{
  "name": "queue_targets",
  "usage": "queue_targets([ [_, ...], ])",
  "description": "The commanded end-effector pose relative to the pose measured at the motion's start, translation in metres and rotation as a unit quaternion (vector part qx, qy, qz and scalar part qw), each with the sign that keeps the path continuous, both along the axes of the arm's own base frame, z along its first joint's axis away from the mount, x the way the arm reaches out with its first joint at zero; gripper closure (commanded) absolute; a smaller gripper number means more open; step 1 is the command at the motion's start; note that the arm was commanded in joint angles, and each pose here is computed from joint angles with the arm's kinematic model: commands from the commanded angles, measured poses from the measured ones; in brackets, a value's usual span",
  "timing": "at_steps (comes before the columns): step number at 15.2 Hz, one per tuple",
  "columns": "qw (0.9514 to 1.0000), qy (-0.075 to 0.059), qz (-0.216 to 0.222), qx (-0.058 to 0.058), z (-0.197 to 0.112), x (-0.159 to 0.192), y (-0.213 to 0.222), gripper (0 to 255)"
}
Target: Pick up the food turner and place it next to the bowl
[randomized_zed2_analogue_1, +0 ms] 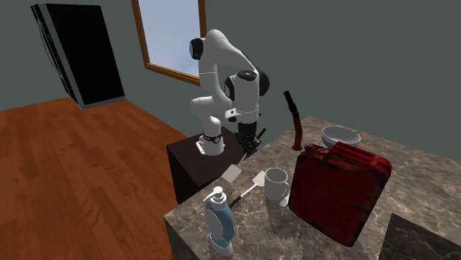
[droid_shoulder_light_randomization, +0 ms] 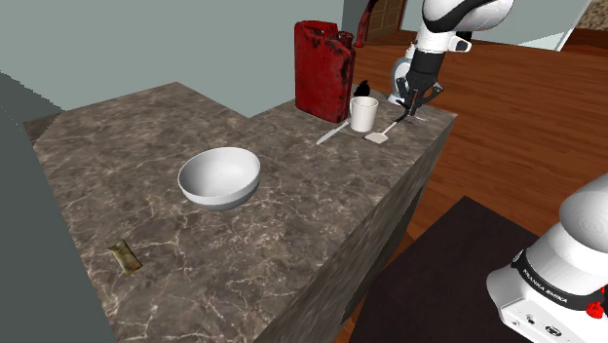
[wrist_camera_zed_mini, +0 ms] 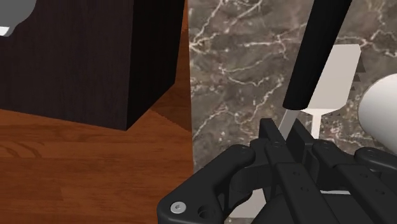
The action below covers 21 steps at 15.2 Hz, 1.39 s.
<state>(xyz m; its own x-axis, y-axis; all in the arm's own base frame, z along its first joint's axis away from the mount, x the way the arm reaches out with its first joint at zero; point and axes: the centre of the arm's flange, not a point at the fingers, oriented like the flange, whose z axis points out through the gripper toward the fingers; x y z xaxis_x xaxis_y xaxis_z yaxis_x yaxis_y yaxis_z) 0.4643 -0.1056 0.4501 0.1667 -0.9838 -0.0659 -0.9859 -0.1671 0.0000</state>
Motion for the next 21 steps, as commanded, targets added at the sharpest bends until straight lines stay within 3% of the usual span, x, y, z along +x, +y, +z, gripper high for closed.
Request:
queue_targets([
  [1,1.0,0.0,0.0,0.0,0.01,-0.001,0.001,255],
  [8,1.0,0.0,0.0,0.0,0.046,-0.001,0.001,255],
  [21,1.0,0.0,0.0,0.0,0.046,-0.045,0.167,255],
])
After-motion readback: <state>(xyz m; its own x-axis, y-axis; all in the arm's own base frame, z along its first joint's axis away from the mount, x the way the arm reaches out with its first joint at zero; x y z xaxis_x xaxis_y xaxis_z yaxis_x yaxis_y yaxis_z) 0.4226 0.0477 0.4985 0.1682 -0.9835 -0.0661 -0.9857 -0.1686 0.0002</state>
